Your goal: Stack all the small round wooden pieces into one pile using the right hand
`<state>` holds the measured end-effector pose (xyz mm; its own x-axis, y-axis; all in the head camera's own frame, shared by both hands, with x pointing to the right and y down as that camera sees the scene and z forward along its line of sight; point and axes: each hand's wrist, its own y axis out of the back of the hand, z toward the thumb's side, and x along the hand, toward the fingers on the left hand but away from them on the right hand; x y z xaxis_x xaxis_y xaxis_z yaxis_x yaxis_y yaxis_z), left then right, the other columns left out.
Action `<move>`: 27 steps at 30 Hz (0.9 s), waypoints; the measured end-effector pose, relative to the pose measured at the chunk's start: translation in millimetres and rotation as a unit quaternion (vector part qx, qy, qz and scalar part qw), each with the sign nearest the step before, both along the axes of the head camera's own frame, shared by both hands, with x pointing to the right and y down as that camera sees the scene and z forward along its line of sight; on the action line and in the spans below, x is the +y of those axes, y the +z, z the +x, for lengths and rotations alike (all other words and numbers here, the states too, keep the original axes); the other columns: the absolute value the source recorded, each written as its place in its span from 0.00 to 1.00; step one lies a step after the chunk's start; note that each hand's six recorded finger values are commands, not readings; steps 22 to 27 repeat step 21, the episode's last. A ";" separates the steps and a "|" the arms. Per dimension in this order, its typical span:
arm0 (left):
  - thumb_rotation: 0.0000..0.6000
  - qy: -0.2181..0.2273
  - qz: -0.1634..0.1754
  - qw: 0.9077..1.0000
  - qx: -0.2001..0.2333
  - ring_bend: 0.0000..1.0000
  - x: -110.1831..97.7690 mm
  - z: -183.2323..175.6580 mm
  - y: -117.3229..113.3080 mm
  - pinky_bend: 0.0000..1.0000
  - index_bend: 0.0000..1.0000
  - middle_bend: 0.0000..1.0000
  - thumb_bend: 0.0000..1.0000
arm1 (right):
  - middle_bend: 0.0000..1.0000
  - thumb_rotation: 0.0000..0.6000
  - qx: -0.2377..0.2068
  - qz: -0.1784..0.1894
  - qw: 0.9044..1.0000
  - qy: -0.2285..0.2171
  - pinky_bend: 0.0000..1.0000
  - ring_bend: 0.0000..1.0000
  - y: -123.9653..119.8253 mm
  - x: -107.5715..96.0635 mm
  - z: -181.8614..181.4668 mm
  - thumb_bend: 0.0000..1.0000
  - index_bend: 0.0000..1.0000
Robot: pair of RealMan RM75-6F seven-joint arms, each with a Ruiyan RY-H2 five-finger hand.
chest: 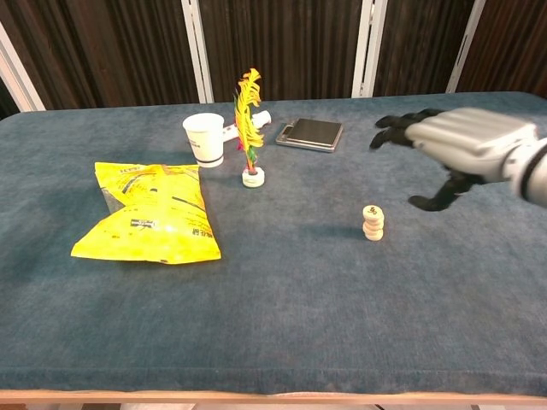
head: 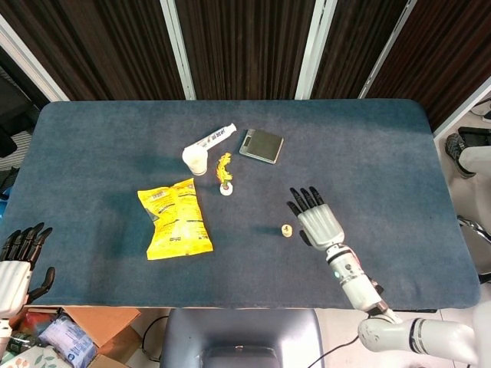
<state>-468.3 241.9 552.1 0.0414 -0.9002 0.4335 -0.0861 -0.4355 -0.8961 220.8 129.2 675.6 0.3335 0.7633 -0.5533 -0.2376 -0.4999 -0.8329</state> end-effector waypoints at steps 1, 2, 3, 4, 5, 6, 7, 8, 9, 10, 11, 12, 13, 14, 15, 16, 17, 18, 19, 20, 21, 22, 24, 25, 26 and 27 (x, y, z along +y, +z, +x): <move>1.00 -0.001 0.000 1.000 0.000 0.00 -0.1 -0.2 0.1 0.03 0.00 0.02 0.50 | 0.00 1.00 -0.001 0.008 1.000 0.006 0.00 0.00 -7.2 3.2 7.8 0.37 0.08; 1.00 -0.001 0.000 1.000 0.000 0.00 -0.3 -0.3 0.3 0.03 0.00 0.02 0.50 | 0.00 1.00 -0.003 0.018 1.000 0.015 0.00 0.00 -17.5 8.6 19.8 0.36 0.06; 1.00 -0.001 0.000 1.000 -0.001 0.00 -0.2 -0.2 0.3 0.03 0.00 0.02 0.50 | 0.00 1.00 -0.002 0.025 0.999 0.023 0.00 0.00 -25.5 13.6 30.1 0.35 0.03; 1.00 0.000 0.000 1.000 -0.001 0.00 -0.2 0.0 0.4 0.03 0.00 0.02 0.50 | 0.00 1.00 -0.002 0.032 0.999 0.031 0.00 0.00 -33.8 19.4 41.0 0.34 0.02; 1.00 0.000 0.000 1.000 -0.002 0.00 -0.1 0.4 0.5 0.03 0.00 0.02 0.50 | 0.00 1.00 -0.001 0.042 0.998 0.044 0.00 0.00 -45.1 28.2 56.1 0.34 0.01; 1.00 0.001 0.000 1.000 -0.003 0.00 0.0 0.8 0.7 0.03 0.00 0.02 0.50 | 0.00 1.00 -0.001 0.049 0.997 0.055 0.00 0.00 -53.7 35.3 67.4 0.34 0.01; 1.00 0.002 0.000 1.000 -0.003 0.00 0.1 1.3 1.2 0.03 0.00 0.02 0.50 | 0.00 1.00 -0.002 0.057 0.996 0.067 0.00 0.00 -62.2 42.6 78.5 0.34 0.01; 1.00 0.002 0.000 1.000 -0.004 0.00 0.0 1.7 1.7 0.03 0.00 0.02 0.50 | 0.00 1.00 -0.003 0.068 0.994 0.083 0.00 0.00 -73.1 52.8 92.8 0.34 0.00; 1.00 0.001 0.000 1.000 -0.005 0.00 -0.1 1.9 2.2 0.03 0.00 0.02 0.50 | 0.00 1.00 -0.003 0.076 0.993 0.095 0.00 0.00 -80.8 61.0 102.9 0.33 0.00; 1.00 0.001 0.000 1.000 -0.007 0.00 -0.3 2.0 2.9 0.03 0.00 0.02 0.50 | 0.00 1.00 -0.004 0.084 0.991 0.106 0.00 0.00 -87.9 69.4 112.4 0.33 0.00; 1.00 0.000 0.000 1.000 -0.009 0.00 -0.6 2.2 4.1 0.03 0.00 0.02 0.50 | 0.00 1.00 -0.005 0.092 0.989 0.120 0.00 0.00 -95.4 80.3 124.1 0.33 0.00; 1.00 0.000 -0.001 1.000 -0.011 0.00 -0.9 2.5 5.1 0.03 0.00 0.02 0.50 | 0.00 1.00 -0.004 0.096 0.987 0.128 0.00 0.00 -99.1 87.6 132.0 0.33 0.00; 1.00 0.000 -0.001 1.000 -0.013 0.00 -1.1 2.9 6.0 0.03 0.00 0.02 0.50 | 0.00 1.00 -0.002 0.099 0.986 0.133 0.00 0.00 -101.4 93.2 138.9 0.33 0.00; 1.00 0.001 -0.002 1.000 -0.015 0.00 -1.4 3.5 7.1 0.03 0.00 0.02 0.50 | 0.00 1.00 0.002 0.100 0.986 0.135 0.00 0.00 -102.8 97.2 145.7 0.33 0.00; 1.00 0.001 -0.002 1.000 -0.017 0.00 -1.6 3.9 7.9 0.03 0.00 0.02 0.50 | 0.00 1.00 0.004 0.100 0.986 0.135 0.00 0.00 -103.2 98.2 148.9 0.33 0.00; 1.00 0.001 -0.002 1.000 -0.020 0.00 -1.8 4.1 8.7 0.03 0.00 0.02 0.50 | 0.00 1.00 0.004 0.099 0.986 0.137 0.00 0.00 -103.5 98.2 150.7 0.33 0.00; 1.00 0.001 -0.003 1.000 -0.023 0.00 -1.6 4.2 9.4 0.03 0.00 0.02 0.50 | 0.00 1.00 -0.001 0.098 0.985 0.142 0.00 0.00 -104.6 97.8 152.4 0.33 0.00; 1.00 0.001 -0.004 1.000 -0.025 0.00 -0.8 4.1 9.3 0.03 0.00 0.02 0.50 | 0.00 1.00 -0.006 0.096 0.984 0.147 0.00 0.00 -105.6 97.3 153.6 0.33 0.00; 1.00 0.000 -0.004 1.000 -0.027 0.00 -0.1 3.8 9.1 0.03 0.00 0.02 0.50 | 0.00 1.00 -0.010 0.095 0.984 0.151 0.00 0.00 -106.6 96.8 154.4 0.33 0.00; 1.00 -0.002 -0.004 1.000 -0.029 0.00 0.7 3.0 8.6 0.03 0.00 0.02 0.50 | 0.00 1.00 -0.016 0.093 0.983 0.155 0.00 0.00 -107.3 96.3 154.4 0.33 0.00; 1.00 -0.004 -0.004 1.000 -0.030 0.00 1.1 2.5 7.9 0.03 0.00 0.02 0.50 | 0.00 1.00 -0.019 0.092 0.984 0.154 0.00 0.00 -107.4 96.2 153.6 0.33 0.00; 1.00 -0.004 -0.004 1.000 -0.030 0.00 1.1 2.5 7.9 0.03 0.00 0.02 0.50 | 0.00 1.00 -0.019 0.092 0.984 0.154 0.00 0.00 -107.4 96.2 153.6 0.33 0.00; 1.00 -0.004 -0.004 1.000 -0.030 0.00 1.1 2.5 7.9 0.03 0.00 0.02 0.50 | 0.00 1.00 -0.019 0.092 0.984 0.154 0.00 0.00 -107.4 96.2 153.6 0.33 0.00; 1.00 -0.004 -0.004 1.000 -0.030 0.00 1.1 2.5 7.9 0.03 0.00 0.02 0.50 | 0.00 1.00 -0.019 0.092 0.984 0.154 0.00 0.00 -107.4 96.2 153.6 0.33 0.00; 1.00 -0.004 -0.004 1.000 -0.030 0.00 1.1 2.5 7.9 0.03 0.00 0.02 0.50 | 0.00 1.00 -0.019 0.092 0.984 0.154 0.00 0.00 -107.4 96.2 153.6 0.33 0.00; 1.00 -0.004 -0.004 1.000 -0.030 0.00 1.1 2.5 7.9 0.03 0.00 0.02 0.50 | 0.00 1.00 -0.019 0.092 0.984 0.154 0.00 0.00 -107.4 96.2 153.6 0.33 0.00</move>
